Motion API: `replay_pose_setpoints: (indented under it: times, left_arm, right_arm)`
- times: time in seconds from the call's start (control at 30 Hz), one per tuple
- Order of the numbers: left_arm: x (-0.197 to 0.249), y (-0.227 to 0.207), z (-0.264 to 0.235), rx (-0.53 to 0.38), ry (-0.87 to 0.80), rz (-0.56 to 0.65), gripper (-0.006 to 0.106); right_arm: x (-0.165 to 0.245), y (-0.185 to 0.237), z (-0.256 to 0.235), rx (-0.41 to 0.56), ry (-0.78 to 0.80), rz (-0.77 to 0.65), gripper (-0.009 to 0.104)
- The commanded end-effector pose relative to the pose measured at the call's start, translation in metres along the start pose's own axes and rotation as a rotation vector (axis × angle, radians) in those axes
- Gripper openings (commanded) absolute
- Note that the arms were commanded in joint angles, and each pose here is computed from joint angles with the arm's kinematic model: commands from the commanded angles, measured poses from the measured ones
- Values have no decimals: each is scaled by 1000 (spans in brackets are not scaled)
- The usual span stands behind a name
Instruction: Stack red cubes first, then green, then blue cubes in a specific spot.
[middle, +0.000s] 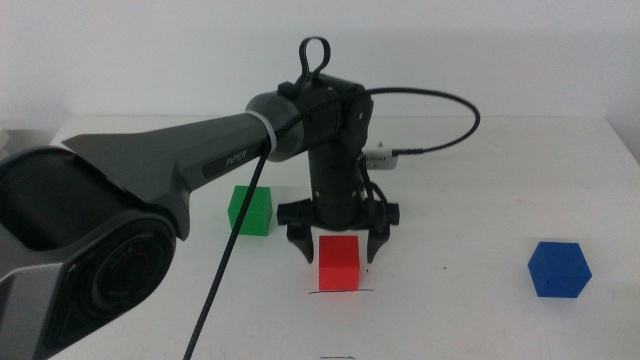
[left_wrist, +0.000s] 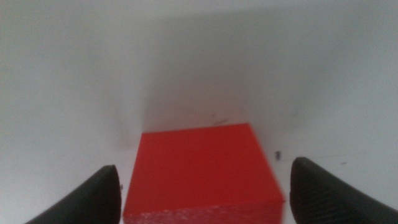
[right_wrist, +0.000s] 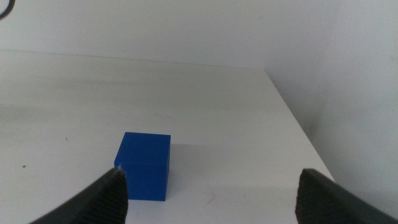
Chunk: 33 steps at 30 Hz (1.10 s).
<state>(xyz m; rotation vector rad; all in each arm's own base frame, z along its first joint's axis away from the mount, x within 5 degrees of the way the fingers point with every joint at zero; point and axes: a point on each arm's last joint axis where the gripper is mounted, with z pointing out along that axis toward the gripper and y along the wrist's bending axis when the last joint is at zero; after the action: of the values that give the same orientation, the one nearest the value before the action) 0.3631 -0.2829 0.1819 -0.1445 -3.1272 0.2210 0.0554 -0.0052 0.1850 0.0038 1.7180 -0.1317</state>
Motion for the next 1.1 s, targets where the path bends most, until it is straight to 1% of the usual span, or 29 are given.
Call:
replay_pose_setpoints:
  times: [0.0,0.3,0.53,0.6,0.77,0.83,0.93,1.07]
  left_arm:
    - [4,-3,-47,29,-49,17,94]
    - [9,-4,-79,57,-98,39,93]
    - [21,6,-133,67,-229,55,93]
    - [26,12,-151,44,-288,65,93]
    - [30,34,-186,-45,-422,74,93]
    - [25,45,-189,-37,-420,70,93]
    - [17,63,-191,-12,-401,96,93]
    - [8,85,-194,-24,-404,78,93]
  right_arm:
    - [-11,-1,-2,17,-104,-17,90]
    - [-11,-1,-2,17,-104,-17,90]
    - [-11,-1,-2,17,-104,-17,90]
    - [-11,-1,-2,17,-104,-17,90]
    - [-11,-1,-2,17,-104,-17,90]
    - [-11,-1,-2,17,-104,-17,90]
    - [-11,-1,-2,17,-104,-17,90]
    - [-11,-1,-2,17,-104,-17,90]
